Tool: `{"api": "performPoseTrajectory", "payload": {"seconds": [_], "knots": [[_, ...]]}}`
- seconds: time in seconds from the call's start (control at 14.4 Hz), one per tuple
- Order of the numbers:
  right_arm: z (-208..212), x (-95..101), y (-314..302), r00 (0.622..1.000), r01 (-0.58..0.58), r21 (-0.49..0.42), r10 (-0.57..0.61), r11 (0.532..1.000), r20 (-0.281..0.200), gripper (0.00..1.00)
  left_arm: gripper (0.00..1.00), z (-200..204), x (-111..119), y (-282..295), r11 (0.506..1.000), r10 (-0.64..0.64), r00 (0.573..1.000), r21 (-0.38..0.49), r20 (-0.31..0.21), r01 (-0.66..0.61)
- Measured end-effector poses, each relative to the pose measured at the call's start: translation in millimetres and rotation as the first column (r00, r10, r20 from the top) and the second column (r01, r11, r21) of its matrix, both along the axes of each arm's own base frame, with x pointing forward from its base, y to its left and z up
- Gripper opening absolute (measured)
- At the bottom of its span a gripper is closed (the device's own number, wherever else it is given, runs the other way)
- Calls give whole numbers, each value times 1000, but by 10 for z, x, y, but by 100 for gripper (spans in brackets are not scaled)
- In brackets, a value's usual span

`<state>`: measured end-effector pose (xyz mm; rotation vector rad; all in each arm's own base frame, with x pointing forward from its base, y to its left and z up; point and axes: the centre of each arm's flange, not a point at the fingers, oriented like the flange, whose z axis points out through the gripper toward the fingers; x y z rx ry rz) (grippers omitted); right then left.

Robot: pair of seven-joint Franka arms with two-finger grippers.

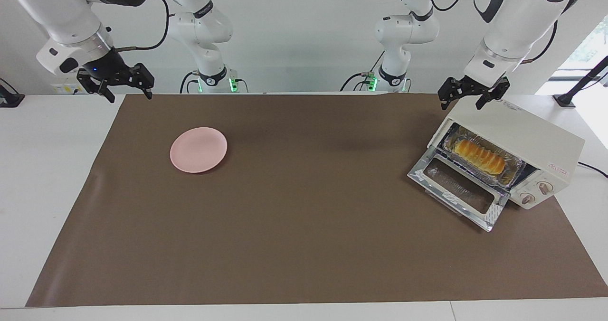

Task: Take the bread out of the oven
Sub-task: 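Grasp the foil tray inside the toaster oven with the left gripper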

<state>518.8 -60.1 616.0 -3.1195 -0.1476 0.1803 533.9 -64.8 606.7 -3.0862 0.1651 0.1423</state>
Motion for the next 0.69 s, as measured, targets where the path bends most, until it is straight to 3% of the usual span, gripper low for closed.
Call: {"api": "performPoseTrajectory", "payload": {"seconds": [0.69], "knots": [[-12, -19, 2, 1000, 0, 2, 0, 1000, -16, 100, 100, 16, 7, 53, 1000, 16, 1000, 0, 8, -16]]}}
